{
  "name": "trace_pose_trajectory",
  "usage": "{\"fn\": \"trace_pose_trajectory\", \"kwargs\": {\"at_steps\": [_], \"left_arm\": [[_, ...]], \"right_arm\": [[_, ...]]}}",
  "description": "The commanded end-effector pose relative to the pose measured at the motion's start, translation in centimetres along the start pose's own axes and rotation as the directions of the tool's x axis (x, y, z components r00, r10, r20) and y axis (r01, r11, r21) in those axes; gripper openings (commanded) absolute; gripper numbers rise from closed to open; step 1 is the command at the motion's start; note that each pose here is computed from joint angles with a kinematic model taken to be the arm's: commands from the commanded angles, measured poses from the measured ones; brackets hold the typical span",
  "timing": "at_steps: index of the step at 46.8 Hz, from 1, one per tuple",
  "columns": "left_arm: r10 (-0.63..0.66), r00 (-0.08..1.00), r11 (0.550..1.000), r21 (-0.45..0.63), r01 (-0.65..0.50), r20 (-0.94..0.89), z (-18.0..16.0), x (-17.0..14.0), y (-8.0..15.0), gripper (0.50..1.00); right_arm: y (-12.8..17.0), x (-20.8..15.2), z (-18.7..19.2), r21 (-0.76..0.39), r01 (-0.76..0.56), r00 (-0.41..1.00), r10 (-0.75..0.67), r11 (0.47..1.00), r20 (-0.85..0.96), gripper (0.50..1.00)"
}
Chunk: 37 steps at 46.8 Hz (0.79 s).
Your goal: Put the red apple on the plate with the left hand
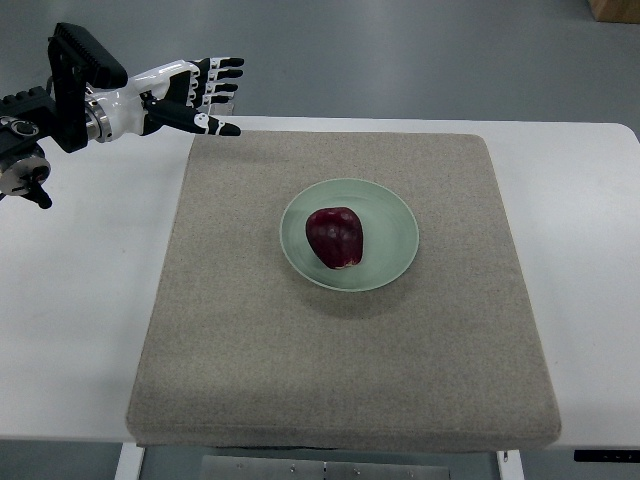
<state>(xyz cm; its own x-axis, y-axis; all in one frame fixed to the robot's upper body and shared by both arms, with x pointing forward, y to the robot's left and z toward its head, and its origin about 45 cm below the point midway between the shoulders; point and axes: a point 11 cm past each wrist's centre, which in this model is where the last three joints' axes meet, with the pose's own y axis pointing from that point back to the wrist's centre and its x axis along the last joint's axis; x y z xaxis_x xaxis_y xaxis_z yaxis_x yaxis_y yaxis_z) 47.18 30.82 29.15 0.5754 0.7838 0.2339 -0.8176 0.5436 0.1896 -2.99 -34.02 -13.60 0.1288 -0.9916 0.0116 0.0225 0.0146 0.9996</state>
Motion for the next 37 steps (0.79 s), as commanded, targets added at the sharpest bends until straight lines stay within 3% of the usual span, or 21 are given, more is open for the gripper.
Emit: {"fn": "trace_pose_trajectory", "kwargs": {"at_steps": [1, 23, 37], "left_arm": [[0.015, 0.999, 1.0, -0.005, -0.016, -0.043, -0.1, 0.5, 0.1, 0.996], [0.052, 0.916, 0.994, -0.064, -0.085, -0.398, 0.1, 5.1, 2.8, 0.996], [0.112, 0.779, 0.989, -0.005, -0.146, -0.617, -2.7, 6.2, 4.2, 0.999]], "right_arm": [[0.0, 0.0, 0.0, 0.0, 0.0, 1.0, 0.0, 1.0, 0.0, 0.964], [0.0, 0.0, 0.0, 0.0, 0.0, 1.0, 0.0, 1.0, 0.0, 0.964], [0.0, 0.0, 0.0, 0.0, 0.0, 1.0, 0.0, 1.0, 0.0, 0.964]]}}
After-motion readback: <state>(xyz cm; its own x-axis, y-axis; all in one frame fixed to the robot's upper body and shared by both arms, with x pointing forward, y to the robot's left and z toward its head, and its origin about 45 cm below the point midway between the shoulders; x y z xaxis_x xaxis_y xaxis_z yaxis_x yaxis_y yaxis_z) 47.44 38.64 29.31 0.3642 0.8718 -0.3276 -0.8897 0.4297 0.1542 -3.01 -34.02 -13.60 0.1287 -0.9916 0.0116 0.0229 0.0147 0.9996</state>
